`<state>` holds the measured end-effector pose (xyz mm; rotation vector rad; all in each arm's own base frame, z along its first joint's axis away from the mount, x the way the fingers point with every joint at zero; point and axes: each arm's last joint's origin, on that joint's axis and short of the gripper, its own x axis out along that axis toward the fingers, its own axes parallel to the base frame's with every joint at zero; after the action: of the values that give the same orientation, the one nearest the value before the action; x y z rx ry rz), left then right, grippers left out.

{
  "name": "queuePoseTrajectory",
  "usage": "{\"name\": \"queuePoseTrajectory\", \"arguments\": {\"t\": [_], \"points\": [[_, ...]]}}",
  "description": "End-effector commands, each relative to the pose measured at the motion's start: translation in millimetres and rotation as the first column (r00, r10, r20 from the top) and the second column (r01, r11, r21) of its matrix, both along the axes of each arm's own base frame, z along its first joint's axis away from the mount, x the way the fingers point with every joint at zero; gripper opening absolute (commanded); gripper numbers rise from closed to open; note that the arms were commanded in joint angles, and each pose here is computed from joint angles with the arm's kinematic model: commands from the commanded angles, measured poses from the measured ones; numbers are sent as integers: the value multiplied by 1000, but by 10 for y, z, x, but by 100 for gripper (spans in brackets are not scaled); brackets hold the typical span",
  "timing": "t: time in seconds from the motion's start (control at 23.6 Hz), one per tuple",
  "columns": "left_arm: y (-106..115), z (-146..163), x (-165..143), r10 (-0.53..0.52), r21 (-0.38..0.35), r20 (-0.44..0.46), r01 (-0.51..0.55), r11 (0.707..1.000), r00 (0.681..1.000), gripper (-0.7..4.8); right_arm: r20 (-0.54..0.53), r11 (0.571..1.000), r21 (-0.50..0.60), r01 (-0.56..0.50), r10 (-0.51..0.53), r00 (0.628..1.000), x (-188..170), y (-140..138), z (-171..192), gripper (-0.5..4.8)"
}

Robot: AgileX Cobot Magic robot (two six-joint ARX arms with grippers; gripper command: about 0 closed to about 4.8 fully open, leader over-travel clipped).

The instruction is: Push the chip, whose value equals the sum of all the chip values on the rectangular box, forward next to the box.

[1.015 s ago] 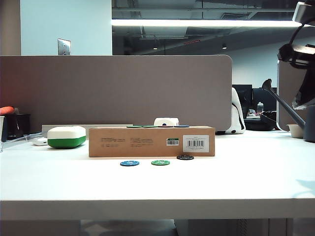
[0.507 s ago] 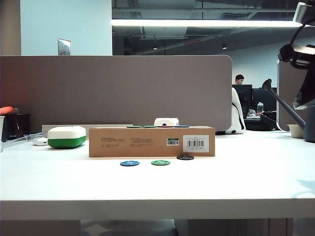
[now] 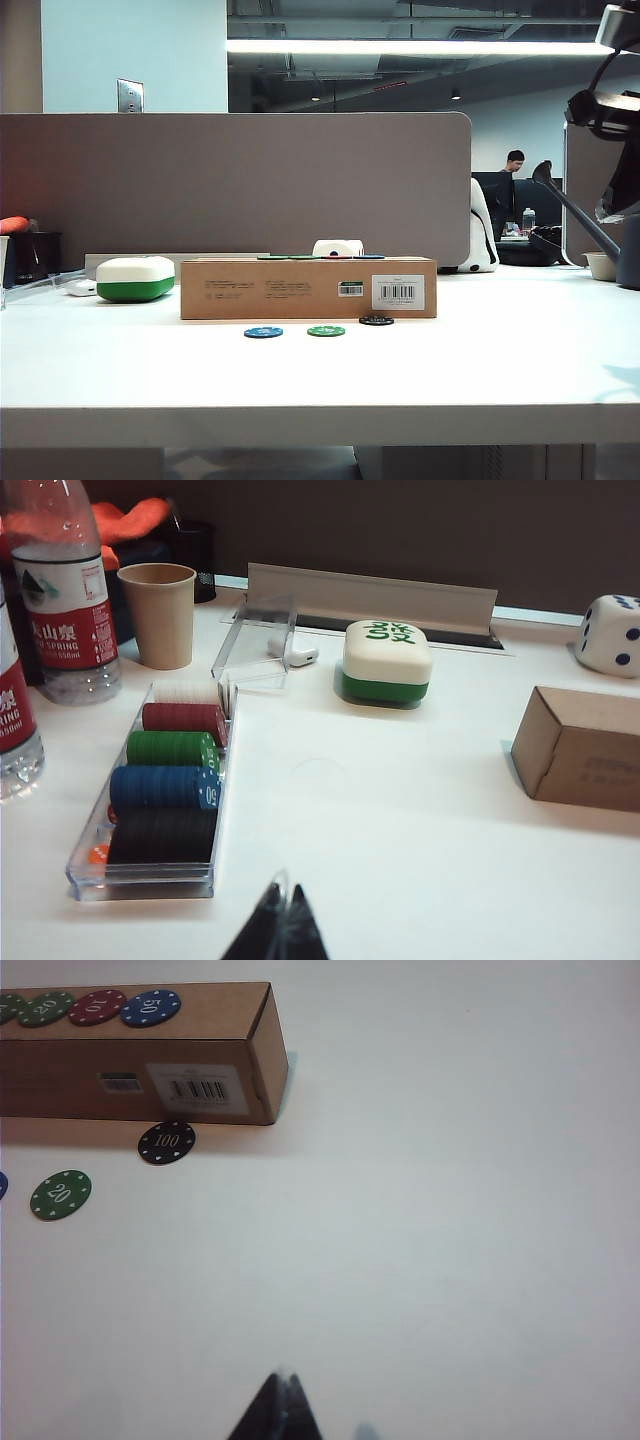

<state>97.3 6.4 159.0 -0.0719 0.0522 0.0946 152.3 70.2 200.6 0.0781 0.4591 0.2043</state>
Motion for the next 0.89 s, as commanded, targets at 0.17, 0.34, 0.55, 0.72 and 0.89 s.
{"name": "queuePoseTrajectory", "arguments": {"t": [0.17,0.34,0.55,0.72,0.89], "points": [[3,56,-1,6,-15,49,-5,1000,999,-5,10,1000,1,0,0,1000,4,2,15,-5],[2,97,-2,0,21,88,-2,1000,996,-5,10,1000,1,0,0,1000,4,2,15,-5],[1,111,-2,-3,42,100,-1,999,995,-5,9,1000,1,0,0,1000,4,2,14,-5],[-13,106,-1,-53,84,91,46,995,994,-5,9,1000,1,0,0,1000,4,2,14,-5],[-16,106,-1,-63,94,90,55,994,994,-5,9,1000,1,0,0,1000,5,2,15,-5]]}}
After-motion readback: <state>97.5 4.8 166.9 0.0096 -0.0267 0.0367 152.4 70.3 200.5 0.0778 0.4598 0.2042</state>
